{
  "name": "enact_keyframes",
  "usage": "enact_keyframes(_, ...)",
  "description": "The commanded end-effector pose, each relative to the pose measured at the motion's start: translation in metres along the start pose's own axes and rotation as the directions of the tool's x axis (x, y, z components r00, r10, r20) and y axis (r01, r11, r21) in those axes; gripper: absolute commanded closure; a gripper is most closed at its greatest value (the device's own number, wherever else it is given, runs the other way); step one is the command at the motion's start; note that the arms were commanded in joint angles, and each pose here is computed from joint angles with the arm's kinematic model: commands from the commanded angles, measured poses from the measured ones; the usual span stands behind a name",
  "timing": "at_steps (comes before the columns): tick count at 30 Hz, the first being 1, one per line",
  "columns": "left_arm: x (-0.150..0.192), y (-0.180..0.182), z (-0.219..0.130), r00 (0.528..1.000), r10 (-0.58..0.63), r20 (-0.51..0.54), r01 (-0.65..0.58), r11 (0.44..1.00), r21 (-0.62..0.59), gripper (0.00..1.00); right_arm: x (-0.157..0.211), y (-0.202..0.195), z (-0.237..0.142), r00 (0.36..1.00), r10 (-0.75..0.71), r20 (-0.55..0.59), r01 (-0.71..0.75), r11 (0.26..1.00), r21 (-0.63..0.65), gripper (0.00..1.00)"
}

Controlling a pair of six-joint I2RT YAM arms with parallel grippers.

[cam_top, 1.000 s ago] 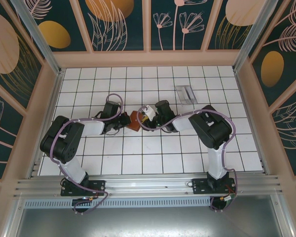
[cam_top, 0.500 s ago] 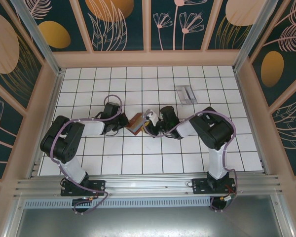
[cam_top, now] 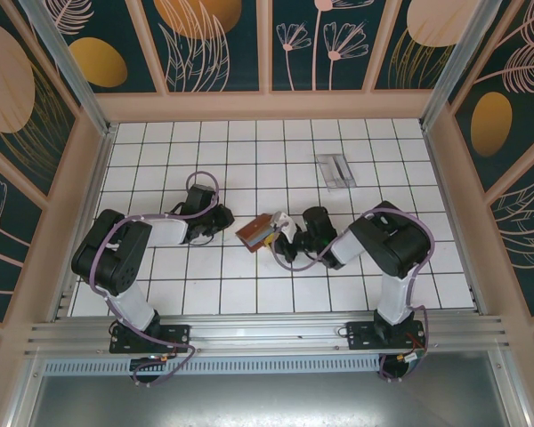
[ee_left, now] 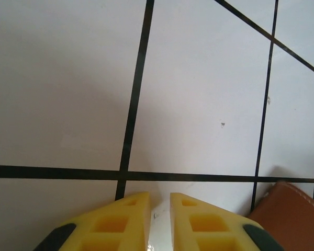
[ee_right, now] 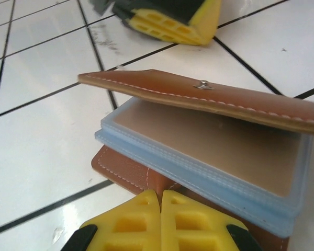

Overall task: Put the credit cards into the card holder
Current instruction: Move the card holder to the center of the table.

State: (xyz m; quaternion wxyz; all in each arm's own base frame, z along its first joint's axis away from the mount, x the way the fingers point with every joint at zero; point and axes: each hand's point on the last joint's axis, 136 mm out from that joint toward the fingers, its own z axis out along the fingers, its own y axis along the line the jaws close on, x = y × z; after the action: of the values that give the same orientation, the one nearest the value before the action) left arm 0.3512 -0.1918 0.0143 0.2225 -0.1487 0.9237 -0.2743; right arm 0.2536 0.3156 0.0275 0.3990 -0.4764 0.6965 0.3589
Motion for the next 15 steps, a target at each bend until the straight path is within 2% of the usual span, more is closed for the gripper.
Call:
enact_keyframes(1, 0.047, 0.043, -0.001, 0.985, -0.012, -0.173, -0.012, 0.991, -0.132, 0.77, -0.02, 0.02, -0.007, 0.971, -0.215, 0.107, 0.22, 0.975, -0.04, 1.0)
enact_keyframes(5, 0.047, 0.031, -0.005, 0.984, 0.017, -0.176, -0.029, 0.997, -0.067, 0.7, -0.012, 0.025, -0.008, 0.922, -0.371, 0.11, 0.376, 0.926, -0.031, 1.0)
enact_keyframes(8, 0.049, 0.022, -0.005, 0.979, 0.034, -0.199, -0.041, 0.999, -0.031, 0.67, -0.017, 0.02, -0.003, 0.922, -0.371, 0.108, 0.374, 0.927, -0.01, 1.0)
enact_keyframes(10, 0.042, 0.011, -0.013, 0.984, 0.052, -0.17, -0.052, 0.999, 0.007, 0.64, -0.02, 0.026, -0.001, 0.919, -0.376, 0.121, 0.382, 0.924, -0.03, 1.0)
enact_keyframes(15, 0.042, 0.002, -0.012, 0.976, 0.097, -0.193, -0.09, 0.995, 0.043, 0.61, -0.031, 0.04, -0.002, 0.883, -0.448, 0.137, 0.451, 0.892, 0.011, 1.0)
